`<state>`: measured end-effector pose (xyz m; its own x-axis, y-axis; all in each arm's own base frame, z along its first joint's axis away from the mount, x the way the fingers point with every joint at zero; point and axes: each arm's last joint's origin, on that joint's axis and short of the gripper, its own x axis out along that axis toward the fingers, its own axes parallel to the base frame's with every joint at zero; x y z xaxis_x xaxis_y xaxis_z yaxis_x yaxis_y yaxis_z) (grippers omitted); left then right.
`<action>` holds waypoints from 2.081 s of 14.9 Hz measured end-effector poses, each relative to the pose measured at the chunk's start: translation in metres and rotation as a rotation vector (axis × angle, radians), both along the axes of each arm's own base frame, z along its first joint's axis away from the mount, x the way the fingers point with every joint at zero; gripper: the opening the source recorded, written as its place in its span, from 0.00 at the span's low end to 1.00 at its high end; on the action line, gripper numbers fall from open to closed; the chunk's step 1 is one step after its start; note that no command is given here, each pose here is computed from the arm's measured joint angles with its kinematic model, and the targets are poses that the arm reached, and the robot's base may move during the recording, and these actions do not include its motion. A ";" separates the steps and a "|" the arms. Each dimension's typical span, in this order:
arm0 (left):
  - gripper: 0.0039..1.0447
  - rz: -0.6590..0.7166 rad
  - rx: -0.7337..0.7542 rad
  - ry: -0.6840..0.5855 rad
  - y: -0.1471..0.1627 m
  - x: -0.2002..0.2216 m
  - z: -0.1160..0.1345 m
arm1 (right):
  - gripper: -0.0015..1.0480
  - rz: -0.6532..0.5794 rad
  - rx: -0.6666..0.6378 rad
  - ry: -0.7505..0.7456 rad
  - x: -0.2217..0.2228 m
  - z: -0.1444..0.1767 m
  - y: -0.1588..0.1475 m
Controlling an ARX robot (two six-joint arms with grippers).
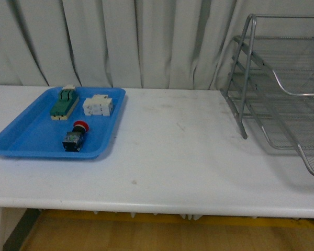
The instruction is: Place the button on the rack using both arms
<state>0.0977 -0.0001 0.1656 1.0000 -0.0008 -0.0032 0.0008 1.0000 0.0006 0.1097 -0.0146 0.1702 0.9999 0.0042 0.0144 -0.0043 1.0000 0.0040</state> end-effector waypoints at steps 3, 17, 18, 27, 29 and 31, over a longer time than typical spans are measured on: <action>0.94 0.000 0.000 0.000 0.000 0.000 0.000 | 0.02 0.000 0.000 -0.005 -0.001 0.000 0.002; 0.94 0.000 0.000 -0.001 0.000 0.000 0.000 | 0.53 -0.005 -0.001 0.010 -0.012 -0.003 0.015; 0.94 0.000 0.000 0.000 0.000 0.000 0.000 | 0.66 -0.005 -0.001 0.010 -0.012 -0.003 0.015; 0.94 -0.168 -0.312 0.293 -0.015 0.050 0.049 | 0.94 -0.005 -0.001 0.010 -0.012 -0.004 0.015; 0.94 -0.250 -0.295 0.347 -0.034 0.110 0.062 | 0.94 -0.005 -0.002 0.010 -0.012 -0.004 0.015; 0.94 -0.243 -0.204 0.513 -0.056 0.181 0.049 | 0.94 -0.005 -0.001 0.010 -0.012 -0.004 0.015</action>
<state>0.2792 -0.0559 0.2150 0.8417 -0.2810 -0.4611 0.1790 0.9508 -0.2527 0.0973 0.0000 0.1667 1.0000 -0.0008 0.0040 0.0008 1.0000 0.0029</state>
